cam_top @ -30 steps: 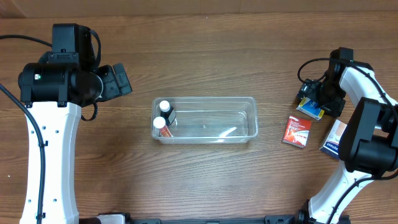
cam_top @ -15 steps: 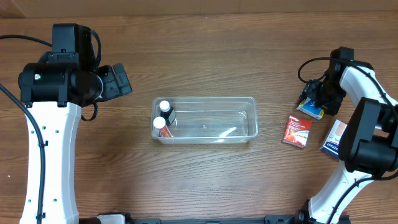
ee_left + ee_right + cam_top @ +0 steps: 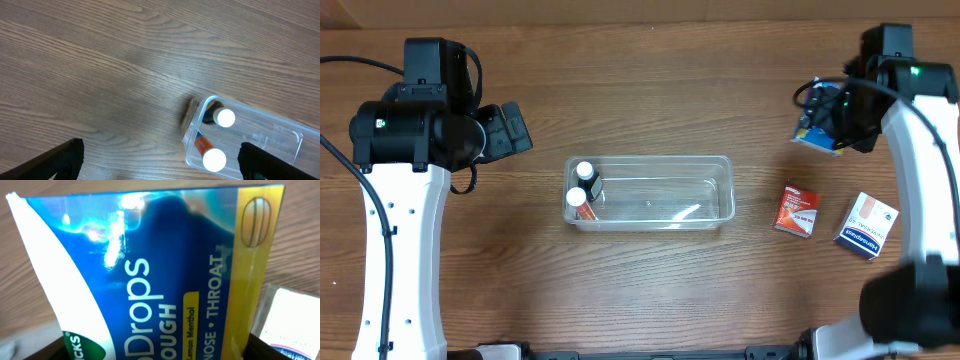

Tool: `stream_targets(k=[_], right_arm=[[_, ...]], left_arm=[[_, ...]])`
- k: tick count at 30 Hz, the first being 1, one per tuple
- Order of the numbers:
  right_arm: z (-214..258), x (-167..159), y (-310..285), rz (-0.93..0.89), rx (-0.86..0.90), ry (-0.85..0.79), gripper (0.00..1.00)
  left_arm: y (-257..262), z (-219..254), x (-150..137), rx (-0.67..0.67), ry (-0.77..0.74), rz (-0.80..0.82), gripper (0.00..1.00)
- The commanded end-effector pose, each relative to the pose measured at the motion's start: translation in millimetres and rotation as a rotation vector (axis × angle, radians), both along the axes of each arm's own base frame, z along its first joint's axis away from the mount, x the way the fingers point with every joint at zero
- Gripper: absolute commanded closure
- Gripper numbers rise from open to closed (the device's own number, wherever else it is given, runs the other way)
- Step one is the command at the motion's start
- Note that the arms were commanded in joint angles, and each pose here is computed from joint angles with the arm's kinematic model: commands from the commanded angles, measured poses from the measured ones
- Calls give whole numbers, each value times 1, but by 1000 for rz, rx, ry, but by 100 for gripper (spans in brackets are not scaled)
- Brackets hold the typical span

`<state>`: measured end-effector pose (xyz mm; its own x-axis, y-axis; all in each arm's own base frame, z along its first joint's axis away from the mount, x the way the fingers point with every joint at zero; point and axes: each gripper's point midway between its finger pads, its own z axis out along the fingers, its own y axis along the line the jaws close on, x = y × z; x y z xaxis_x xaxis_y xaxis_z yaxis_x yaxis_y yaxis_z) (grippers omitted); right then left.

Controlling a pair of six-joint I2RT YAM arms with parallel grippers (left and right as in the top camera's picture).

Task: Pack container
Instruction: 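Lower the VapoDrops box into the container's right end and release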

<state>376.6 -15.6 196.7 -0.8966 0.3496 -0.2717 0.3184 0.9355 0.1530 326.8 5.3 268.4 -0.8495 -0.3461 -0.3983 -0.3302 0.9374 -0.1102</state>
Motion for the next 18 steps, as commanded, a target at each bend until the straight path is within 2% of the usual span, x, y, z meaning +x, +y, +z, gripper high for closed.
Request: stream_targets(k=[1, 7, 13, 18], right_arm=[[43, -23, 54, 158, 12, -83, 34], [31, -61, 133, 385, 21, -4, 34], [-9, -77, 175, 476, 27, 36, 34], [-51, -81, 185, 492, 27, 52, 34]], left_arm=[[0, -4, 1, 2, 9, -18, 0], [0, -4, 1, 2, 10, -18, 0], [0, -4, 1, 2, 10, -18, 0], [0, -4, 1, 2, 10, -18, 0]])
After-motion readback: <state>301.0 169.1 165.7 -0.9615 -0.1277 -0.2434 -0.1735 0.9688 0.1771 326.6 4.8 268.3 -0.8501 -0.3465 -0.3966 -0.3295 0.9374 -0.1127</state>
